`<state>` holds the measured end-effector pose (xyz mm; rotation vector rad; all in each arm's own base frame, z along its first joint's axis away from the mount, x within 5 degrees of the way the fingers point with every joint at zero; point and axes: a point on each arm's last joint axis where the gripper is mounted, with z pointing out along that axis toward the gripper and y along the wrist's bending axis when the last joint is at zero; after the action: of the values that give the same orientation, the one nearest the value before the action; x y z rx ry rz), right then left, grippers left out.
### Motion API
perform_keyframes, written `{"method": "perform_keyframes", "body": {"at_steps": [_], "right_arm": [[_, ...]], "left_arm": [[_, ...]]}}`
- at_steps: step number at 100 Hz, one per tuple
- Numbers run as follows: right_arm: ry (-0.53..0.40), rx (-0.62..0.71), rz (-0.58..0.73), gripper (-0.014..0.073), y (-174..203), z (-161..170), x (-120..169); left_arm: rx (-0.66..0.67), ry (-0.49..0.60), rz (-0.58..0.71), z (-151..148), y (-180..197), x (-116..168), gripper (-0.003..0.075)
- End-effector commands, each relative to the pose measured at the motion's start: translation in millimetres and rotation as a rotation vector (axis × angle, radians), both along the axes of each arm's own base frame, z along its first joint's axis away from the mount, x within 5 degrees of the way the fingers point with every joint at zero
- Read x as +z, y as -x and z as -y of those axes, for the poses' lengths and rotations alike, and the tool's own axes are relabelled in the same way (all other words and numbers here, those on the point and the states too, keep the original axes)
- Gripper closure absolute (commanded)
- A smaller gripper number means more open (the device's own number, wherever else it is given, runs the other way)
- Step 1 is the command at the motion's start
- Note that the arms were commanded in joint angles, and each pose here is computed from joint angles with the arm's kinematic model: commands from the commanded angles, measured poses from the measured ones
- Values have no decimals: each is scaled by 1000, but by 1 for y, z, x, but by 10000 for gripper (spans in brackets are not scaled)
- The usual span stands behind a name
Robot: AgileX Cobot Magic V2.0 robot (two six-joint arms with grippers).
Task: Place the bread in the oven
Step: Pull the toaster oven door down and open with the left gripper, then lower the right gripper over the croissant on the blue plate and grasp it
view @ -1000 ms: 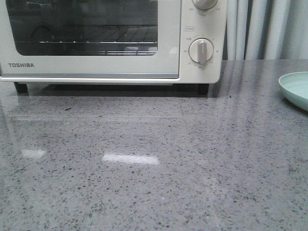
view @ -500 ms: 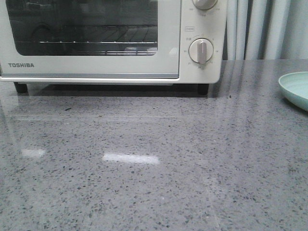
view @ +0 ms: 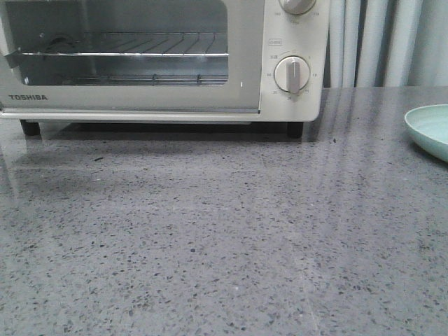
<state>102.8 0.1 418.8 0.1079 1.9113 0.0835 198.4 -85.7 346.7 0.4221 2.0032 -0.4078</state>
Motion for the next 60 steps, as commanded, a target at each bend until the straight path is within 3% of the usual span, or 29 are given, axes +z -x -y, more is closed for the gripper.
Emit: {"method": "perform_keyframes", "body": {"at_steps": [1,14,35,47,60], "right_arm": [[11,2,60,654,1,0,12],[11,6,-36,654,4,0,4],[25,8,-175,610,5,0,-8],[23,11,-265,459,-4,0,-16],[36,4,-339,200,-21,2,-24]], "left_arm": [[4,55,42,-7,24,6,742],[-20,169,111,-18,70,19,742],[-33,263,364,-41,134,49,742],[-32,279,459,-49,156,55,742],[-33,265,486,-52,164,55,742]]}}
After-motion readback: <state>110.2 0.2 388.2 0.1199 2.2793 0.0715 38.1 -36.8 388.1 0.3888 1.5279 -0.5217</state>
